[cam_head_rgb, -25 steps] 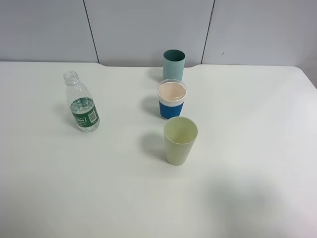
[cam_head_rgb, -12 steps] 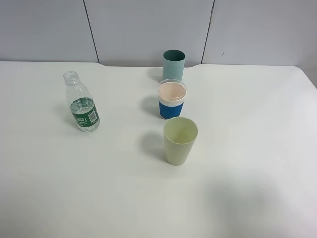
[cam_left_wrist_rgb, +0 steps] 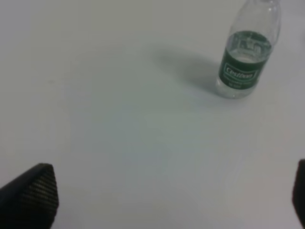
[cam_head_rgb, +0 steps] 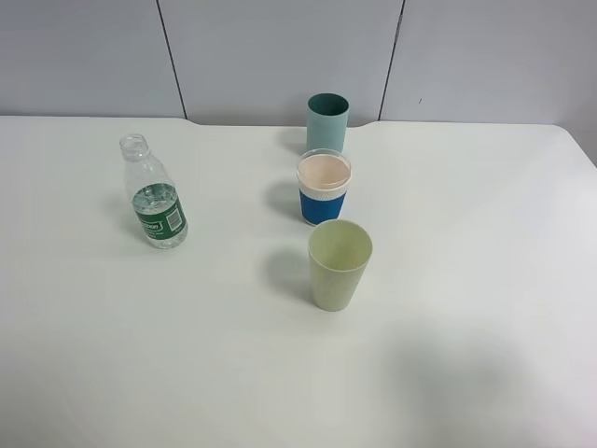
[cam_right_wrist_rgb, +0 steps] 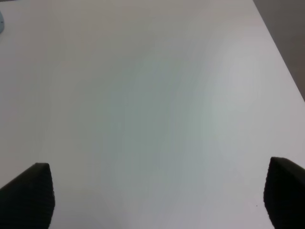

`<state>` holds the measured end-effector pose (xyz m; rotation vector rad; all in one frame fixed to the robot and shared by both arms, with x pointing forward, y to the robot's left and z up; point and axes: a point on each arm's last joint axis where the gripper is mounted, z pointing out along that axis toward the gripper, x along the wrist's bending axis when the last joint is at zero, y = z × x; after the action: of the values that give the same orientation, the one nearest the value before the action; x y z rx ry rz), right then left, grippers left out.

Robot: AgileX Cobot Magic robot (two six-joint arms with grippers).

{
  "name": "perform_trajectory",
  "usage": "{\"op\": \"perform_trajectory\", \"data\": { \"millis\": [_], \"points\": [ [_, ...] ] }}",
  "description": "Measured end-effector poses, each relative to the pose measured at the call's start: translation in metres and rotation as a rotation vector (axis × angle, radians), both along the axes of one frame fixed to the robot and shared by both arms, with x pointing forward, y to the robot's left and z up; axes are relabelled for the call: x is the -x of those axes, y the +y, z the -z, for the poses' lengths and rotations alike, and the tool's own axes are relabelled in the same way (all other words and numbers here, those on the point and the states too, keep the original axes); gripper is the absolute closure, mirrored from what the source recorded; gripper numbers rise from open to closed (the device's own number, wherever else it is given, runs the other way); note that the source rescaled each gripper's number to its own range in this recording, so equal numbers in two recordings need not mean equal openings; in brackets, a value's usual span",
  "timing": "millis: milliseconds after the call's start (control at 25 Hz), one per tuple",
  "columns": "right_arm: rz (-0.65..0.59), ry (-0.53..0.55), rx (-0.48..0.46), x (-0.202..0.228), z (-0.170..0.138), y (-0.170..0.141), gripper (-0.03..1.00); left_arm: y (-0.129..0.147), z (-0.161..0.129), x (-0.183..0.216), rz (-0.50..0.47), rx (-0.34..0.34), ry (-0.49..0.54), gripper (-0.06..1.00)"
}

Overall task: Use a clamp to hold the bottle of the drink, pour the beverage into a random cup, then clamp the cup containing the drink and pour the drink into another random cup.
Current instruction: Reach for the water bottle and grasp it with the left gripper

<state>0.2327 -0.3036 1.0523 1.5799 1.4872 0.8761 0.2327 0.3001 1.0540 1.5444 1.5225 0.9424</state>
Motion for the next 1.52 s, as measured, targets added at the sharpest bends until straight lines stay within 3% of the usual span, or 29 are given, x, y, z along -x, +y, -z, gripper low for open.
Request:
{"op": "perform_trajectory", "data": {
  "millis": [1240,1520],
  "points": [
    [0.000,0.000,0.000,0.000,0.000,0.000,0.36,0.000,0.000,-0.002,-0.007,0.013,0.012,-0.06],
    [0.000,0.000,0.000,0.000,0.000,0.000,0.36,0.000,-0.022,-0.029,-0.007,0.005,0.053,-0.06]
  ]
}}
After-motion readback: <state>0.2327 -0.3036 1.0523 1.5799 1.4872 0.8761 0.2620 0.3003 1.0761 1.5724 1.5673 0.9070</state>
